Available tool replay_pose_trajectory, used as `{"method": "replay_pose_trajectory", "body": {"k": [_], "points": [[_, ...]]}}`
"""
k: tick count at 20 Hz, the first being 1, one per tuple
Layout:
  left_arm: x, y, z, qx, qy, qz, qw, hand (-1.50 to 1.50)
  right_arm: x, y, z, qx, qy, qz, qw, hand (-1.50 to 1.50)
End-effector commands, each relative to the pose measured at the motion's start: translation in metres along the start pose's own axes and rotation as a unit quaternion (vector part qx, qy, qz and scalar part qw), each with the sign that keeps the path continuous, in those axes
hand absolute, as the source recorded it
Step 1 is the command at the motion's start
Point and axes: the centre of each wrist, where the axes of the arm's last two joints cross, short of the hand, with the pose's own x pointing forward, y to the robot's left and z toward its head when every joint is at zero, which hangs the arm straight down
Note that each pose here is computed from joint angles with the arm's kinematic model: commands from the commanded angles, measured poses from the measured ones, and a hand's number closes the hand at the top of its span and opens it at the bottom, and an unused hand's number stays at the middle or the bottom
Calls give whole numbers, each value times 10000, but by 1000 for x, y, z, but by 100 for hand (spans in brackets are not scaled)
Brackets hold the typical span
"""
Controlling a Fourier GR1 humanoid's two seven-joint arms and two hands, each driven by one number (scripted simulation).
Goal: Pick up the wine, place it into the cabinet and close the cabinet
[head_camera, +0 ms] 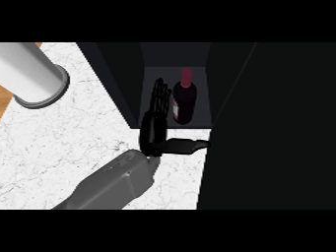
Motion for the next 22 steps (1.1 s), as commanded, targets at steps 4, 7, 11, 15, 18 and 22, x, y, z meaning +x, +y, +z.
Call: {"method": "replay_pose_trajectory", "body": {"k": [4,7,11,15,18,22], "points": [[18,19,36,-578,52,54,9983,-150,3,-3,1,-79,-74,83,9999,-150],[41,26,41,-644,-126,65,9978,-150,17,1,12,-213,-66,168,9996,-150],[66,53,65,-804,92,76,9967,-150,10,-10,15,272,55,9,9996,-150],[81,71,81,-1255,94,234,9918,-150,5,-13,6,805,85,409,9959,150],[106,72,83,-1294,36,241,9913,150,-2,-5,10,1304,-19,454,9904,150],[138,99,88,-1271,37,194,9917,150,13,8,33,1603,66,314,9865,150]]}}
